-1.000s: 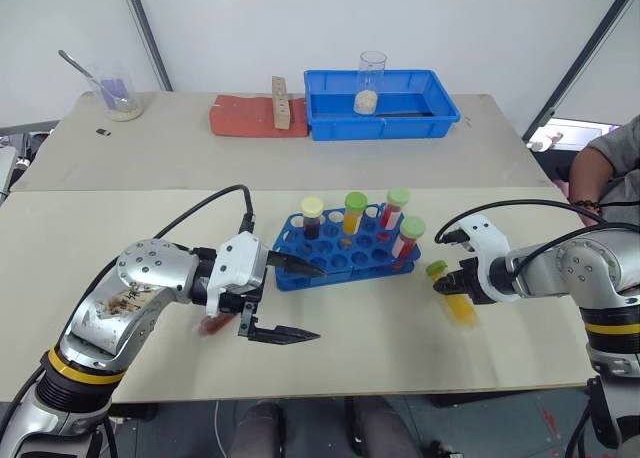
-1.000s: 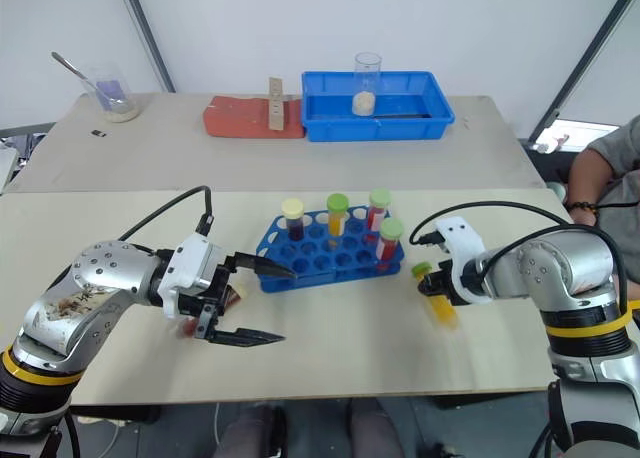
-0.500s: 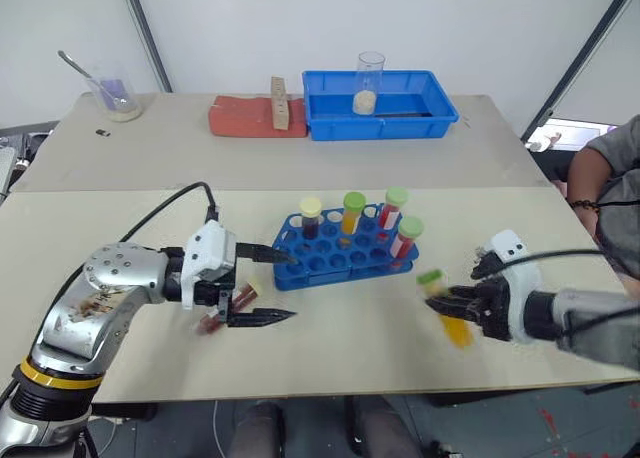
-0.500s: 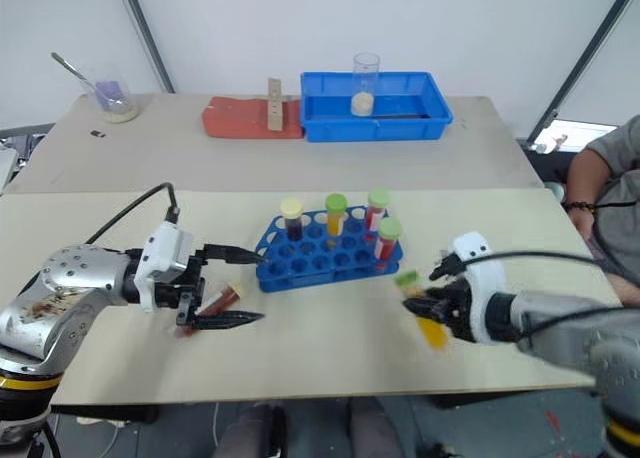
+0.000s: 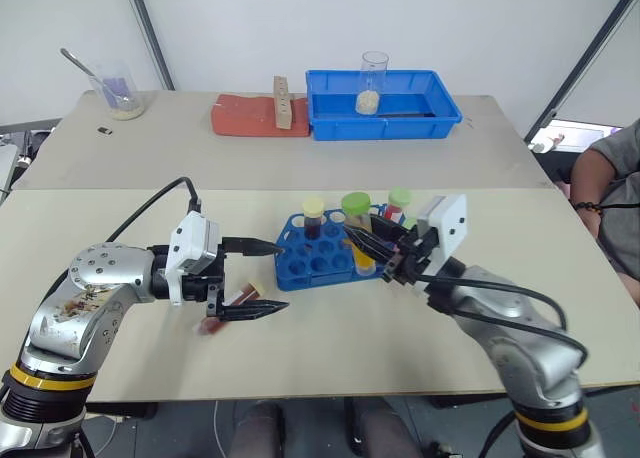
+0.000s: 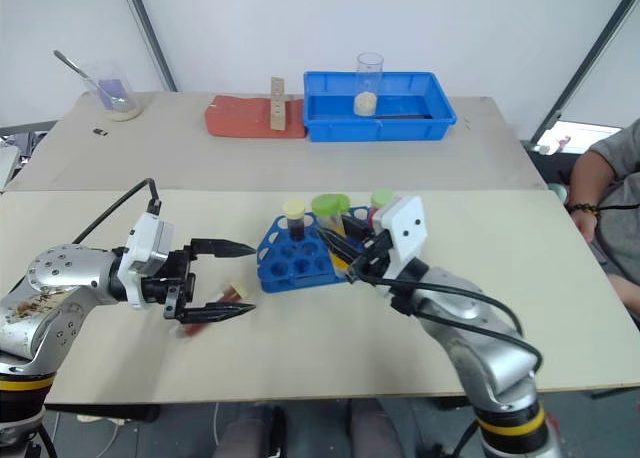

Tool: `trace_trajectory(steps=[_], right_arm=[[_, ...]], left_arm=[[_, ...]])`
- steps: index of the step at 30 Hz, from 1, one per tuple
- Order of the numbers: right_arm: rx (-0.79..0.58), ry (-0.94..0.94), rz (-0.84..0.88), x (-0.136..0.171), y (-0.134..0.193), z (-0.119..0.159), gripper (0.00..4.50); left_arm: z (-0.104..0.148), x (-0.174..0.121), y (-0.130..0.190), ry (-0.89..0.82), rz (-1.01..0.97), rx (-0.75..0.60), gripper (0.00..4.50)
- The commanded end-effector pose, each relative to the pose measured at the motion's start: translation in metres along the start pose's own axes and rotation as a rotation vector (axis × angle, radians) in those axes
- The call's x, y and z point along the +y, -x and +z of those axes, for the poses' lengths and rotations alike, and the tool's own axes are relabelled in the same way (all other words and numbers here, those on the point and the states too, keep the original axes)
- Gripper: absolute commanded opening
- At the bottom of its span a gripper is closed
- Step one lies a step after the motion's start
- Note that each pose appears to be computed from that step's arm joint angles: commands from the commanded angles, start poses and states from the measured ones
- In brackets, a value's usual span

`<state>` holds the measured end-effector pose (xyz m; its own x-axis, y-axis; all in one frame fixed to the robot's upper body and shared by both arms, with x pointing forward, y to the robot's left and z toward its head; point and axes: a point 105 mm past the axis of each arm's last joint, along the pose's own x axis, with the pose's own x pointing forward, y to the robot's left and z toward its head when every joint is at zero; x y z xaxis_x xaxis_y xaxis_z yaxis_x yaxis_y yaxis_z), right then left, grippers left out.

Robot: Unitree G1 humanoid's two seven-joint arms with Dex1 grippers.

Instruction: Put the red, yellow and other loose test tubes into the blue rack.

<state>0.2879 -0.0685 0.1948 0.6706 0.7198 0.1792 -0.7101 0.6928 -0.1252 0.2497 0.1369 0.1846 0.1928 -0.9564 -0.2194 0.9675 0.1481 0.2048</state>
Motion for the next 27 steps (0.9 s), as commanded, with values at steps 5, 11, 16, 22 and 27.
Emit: trace_trajectory(steps=[5,11,16,22,27], right_arm=[[-0.095,0.133,-0.091,-0.012,-0.003,-0.009,0.96],[-0.112,0.143,-0.133,-0.016,-0.008,-0.021,0.96],[-0.124,0.142,-0.157,-0.015,-0.012,-0.027,0.96],[-0.136,0.134,-0.202,-0.017,-0.012,-0.032,0.96],[-0.127,0.096,-0.204,-0.014,-0.008,-0.040,0.96]], left_arm=[[0.013,-0.005,-0.001,-0.034,0.004,-0.013,4.50],[0.014,-0.006,-0.004,-0.029,0.017,-0.024,4.50],[0.015,-0.005,-0.005,-0.016,0.043,-0.031,4.50],[0.014,-0.004,-0.005,-0.013,0.058,-0.030,4.50],[0.014,-0.003,-0.005,-0.010,0.069,-0.033,4.50]])
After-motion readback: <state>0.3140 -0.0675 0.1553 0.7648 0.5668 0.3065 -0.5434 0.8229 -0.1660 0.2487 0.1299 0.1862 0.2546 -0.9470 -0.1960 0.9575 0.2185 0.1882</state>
